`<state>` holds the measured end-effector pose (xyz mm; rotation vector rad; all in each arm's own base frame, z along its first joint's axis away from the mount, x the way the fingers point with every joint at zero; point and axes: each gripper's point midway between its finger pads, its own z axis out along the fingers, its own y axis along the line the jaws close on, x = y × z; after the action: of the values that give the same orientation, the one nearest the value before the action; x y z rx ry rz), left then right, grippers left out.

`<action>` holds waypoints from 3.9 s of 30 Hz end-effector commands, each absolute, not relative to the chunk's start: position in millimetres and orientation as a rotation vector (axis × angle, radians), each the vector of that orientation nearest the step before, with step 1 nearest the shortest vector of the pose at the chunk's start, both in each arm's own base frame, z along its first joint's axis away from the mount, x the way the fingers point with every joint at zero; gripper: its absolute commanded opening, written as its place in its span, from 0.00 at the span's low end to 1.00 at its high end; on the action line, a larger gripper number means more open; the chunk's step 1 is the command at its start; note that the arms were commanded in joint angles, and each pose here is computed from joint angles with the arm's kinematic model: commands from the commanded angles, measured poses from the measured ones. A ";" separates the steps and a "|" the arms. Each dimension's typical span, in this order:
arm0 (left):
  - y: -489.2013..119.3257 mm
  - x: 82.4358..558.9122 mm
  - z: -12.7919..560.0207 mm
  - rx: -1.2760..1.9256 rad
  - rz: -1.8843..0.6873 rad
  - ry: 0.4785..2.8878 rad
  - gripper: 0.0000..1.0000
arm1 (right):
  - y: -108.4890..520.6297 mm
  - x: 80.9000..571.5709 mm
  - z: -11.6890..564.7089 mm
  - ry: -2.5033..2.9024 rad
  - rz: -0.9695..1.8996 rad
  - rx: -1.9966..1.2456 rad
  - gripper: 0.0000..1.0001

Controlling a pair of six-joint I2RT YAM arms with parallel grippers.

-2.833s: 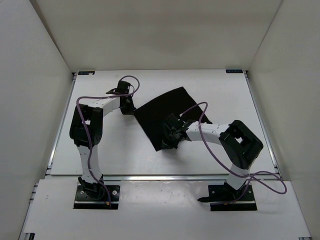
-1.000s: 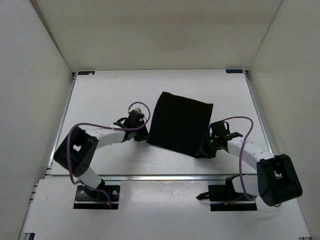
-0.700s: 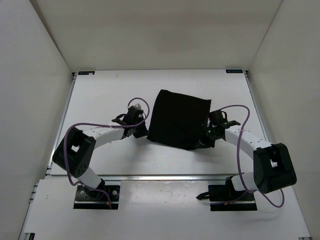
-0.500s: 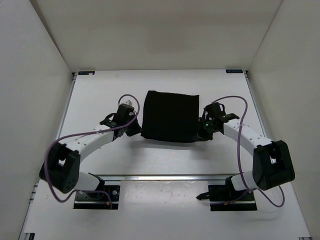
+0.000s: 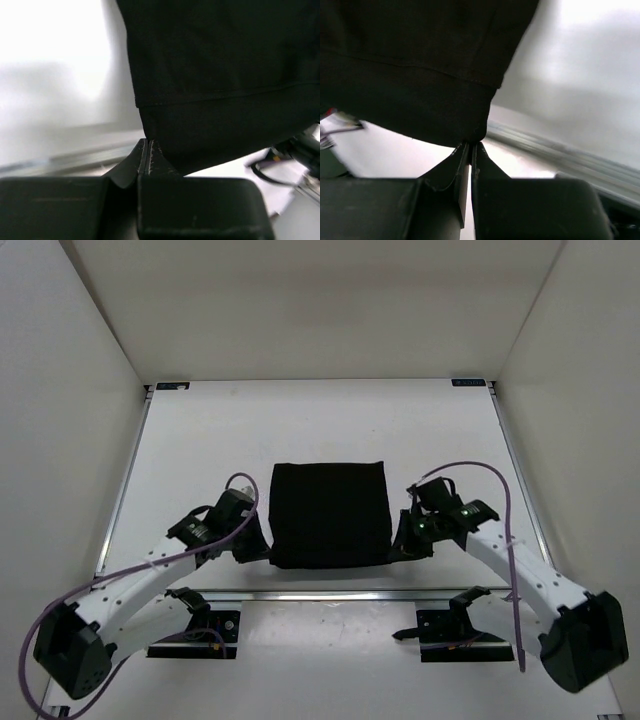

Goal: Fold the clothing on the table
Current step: Fold the skirt

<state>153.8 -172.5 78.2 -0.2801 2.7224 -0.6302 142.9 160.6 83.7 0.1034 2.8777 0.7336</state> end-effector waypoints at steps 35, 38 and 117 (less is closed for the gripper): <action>-172.1 298.1 133.4 -0.507 -0.759 2.622 0.00 | 132.9 258.8 125.8 2.829 0.754 0.262 0.00; -172.1 316.7 128.3 -0.500 -0.746 2.633 0.00 | 132.1 286.9 127.5 2.802 0.745 0.280 0.00; -217.1 311.7 6.4 -0.372 -0.739 2.761 0.00 | 326.5 332.8 145.5 2.732 0.922 -0.265 0.00</action>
<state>314.5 -223.1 14.5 -0.3638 2.7529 -0.7563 320.5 297.4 131.1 -0.2877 2.7958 0.8525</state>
